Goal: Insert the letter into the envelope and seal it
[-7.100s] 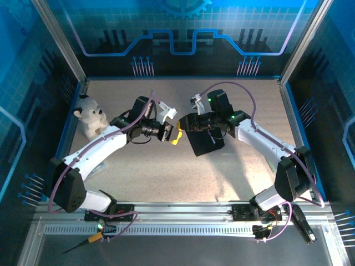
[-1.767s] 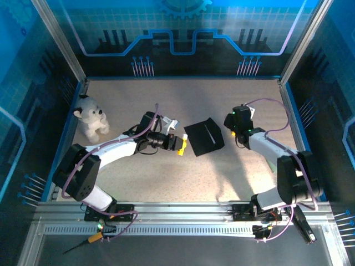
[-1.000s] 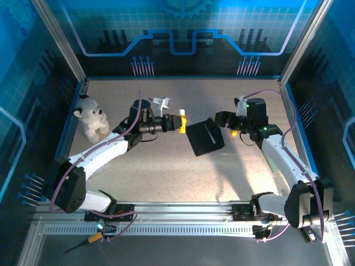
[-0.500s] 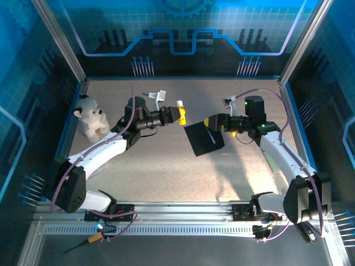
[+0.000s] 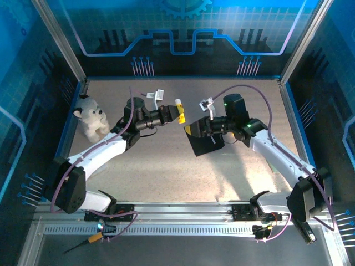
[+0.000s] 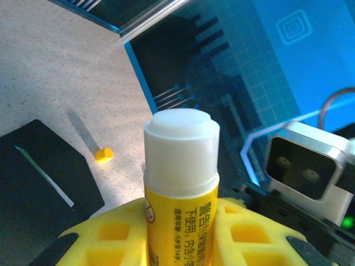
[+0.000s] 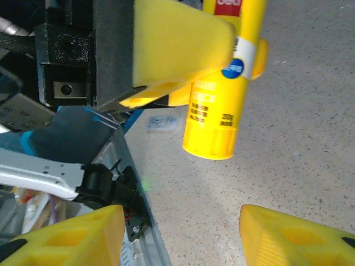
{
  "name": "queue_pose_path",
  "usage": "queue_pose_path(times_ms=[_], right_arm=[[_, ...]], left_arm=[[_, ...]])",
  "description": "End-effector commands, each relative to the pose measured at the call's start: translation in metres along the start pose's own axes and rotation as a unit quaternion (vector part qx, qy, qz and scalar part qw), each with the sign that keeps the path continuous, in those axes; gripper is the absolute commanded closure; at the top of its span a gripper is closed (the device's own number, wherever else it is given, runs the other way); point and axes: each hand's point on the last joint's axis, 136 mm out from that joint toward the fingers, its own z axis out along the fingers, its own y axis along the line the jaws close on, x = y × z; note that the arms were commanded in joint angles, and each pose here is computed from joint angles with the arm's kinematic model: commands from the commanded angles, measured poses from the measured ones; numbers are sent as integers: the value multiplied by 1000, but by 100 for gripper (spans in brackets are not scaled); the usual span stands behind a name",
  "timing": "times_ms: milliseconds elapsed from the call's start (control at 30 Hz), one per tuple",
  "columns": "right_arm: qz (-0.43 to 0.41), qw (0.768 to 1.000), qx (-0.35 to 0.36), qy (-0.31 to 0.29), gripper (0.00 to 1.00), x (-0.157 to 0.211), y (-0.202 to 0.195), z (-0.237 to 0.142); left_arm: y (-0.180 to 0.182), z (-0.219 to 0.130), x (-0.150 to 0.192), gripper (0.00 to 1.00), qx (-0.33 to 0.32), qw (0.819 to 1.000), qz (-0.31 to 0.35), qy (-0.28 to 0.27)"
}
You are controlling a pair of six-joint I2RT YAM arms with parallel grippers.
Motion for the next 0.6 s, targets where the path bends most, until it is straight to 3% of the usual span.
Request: queue_pose_path(times_ms=[0, 200, 567], right_arm=[[-14, 996, 93, -1, 44, -4, -13, 5], [-20, 991, 130, -3, 47, -13, -16, 22], [-28, 992, 120, -12, 51, -30, -10, 45]], left_arm=[[-6, -13, -10, 100, -10, 999, 8, -33], [-9, -17, -10, 100, -13, 999, 1, -40], [-11, -18, -2, 100, -14, 999, 3, -30]])
